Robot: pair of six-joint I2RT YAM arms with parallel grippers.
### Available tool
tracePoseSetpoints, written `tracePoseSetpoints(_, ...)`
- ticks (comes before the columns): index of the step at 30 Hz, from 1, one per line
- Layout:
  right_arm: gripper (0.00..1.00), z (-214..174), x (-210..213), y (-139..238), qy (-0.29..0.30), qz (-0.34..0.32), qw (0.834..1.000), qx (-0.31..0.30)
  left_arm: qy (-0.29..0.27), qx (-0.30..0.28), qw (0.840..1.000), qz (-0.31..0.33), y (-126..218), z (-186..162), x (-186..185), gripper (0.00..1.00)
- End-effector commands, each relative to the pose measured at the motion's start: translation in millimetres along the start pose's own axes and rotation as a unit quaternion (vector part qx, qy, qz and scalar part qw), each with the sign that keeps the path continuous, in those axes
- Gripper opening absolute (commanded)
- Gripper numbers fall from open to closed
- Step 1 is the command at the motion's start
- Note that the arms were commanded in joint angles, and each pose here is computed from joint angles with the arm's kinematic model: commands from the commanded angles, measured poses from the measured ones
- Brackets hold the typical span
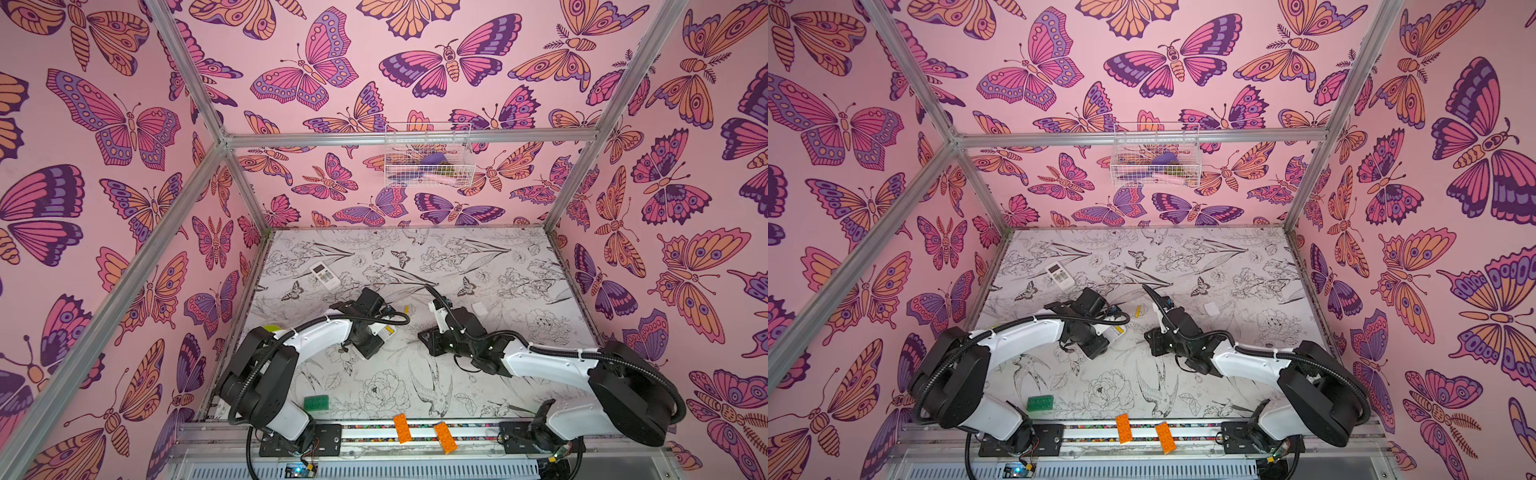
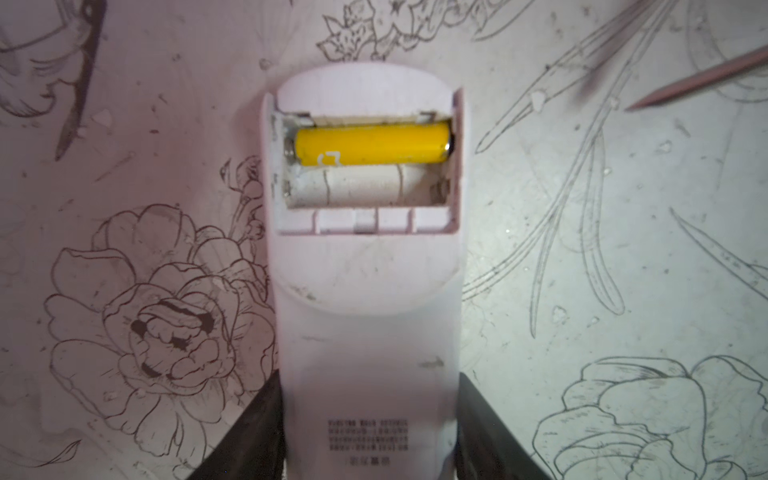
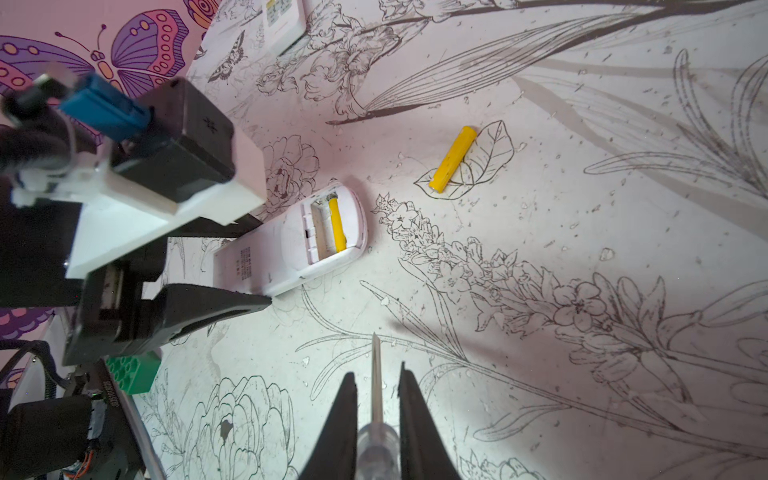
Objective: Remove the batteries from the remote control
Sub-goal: 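Lower the remote onto the table and open the left gripper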
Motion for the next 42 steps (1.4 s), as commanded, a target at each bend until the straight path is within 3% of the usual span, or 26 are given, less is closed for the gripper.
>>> tracePoseSetpoints(1,0.0,15,11,-3,-0.005,0.013,0.999,-0.033,0.011,0.003,1.0,-0.006,-4,-2,-1,0.27)
tracePoseSetpoints(10,0.0,8,21,-13,0.011,0.011,1.0,-0.018,0.018,-0.016,1.0,0.0,-1,-2,1,0.64)
tracePoseSetpoints(17,0.0,9,25,-17,0.014,0.006,1.0,-0.017,0.026,-0.048,0.998,0.001,16,6,2,0.8)
tracePoseSetpoints(29,0.0,12,26,-39,0.012,-0.004,1.0,-0.006,0.092,-0.129,0.987,0.007,57,13,40,0.85)
tracePoseSetpoints(37,0.0,15,28,-59,0.024,-0.005,1.0,0.002,0.103,-0.182,0.978,-0.017,79,14,51,0.9)
tracePoseSetpoints(42,0.0,18,27,-75,0.027,-0.006,1.0,0.009,0.115,-0.189,0.975,-0.009,82,10,59,0.99)
Point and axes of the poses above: each gripper's point midway between its finger pads, its own y axis back along the fingers, its own x axis along the line the jaws close on, z = x × y, the point moved 3 cm from there along y, back along the fingers, and after that the axes turned 8 degrees about y, right-handed, at the moved point
